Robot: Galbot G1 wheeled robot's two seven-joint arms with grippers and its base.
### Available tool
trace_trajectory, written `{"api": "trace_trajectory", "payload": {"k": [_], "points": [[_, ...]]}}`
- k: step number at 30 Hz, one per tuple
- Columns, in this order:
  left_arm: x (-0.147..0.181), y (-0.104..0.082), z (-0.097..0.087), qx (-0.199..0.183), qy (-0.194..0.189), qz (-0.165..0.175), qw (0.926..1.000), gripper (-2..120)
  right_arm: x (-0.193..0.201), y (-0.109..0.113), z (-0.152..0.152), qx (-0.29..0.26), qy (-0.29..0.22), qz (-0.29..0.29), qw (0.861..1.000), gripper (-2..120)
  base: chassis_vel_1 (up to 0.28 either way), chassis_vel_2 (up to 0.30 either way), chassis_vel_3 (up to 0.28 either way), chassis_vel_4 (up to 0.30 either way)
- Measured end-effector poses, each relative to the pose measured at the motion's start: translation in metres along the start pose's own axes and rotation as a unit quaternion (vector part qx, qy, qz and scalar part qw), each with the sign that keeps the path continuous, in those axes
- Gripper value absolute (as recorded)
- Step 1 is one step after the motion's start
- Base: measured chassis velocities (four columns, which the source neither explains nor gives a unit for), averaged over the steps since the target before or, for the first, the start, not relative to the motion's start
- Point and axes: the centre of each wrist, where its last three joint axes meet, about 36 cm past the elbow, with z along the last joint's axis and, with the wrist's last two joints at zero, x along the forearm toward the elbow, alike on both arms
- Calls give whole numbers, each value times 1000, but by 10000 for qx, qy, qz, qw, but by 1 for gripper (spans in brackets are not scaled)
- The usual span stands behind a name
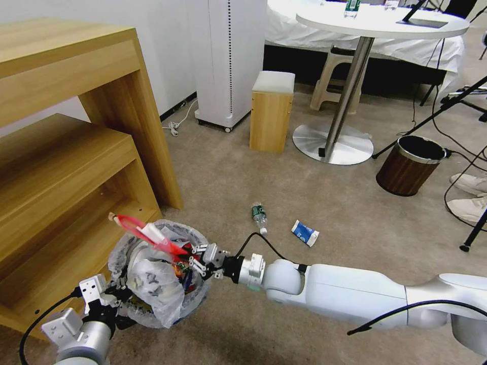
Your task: Pick up the trash bin and place the garbage on the floor into it.
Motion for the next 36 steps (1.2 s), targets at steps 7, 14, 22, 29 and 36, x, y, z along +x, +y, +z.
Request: {"api": "trace_trajectory", "payload": {"k": [7,14,22,29,36], "points": [[2,-1,0,3,2,12,10000,0,4,12,8,-153,212,226,9994,2,0,0,0,0],[6,-4,-2,-3,-3,39,10000,0,9,15,21,-152,457,468,9977,2,0,0,0,0],[9,-6,-2,5,8,78,10000,0,4,22,26,-72,779,703,9945,2,0,0,0,0],[6,-4,-1,-19,10,100,9999,0,-2,24,8,-126,748,851,9935,23,0,0,0,0],[2,-2,2,-31,63,89,9999,0,0,30,-9,-234,696,913,9931,48,0,0,0,0]]}}
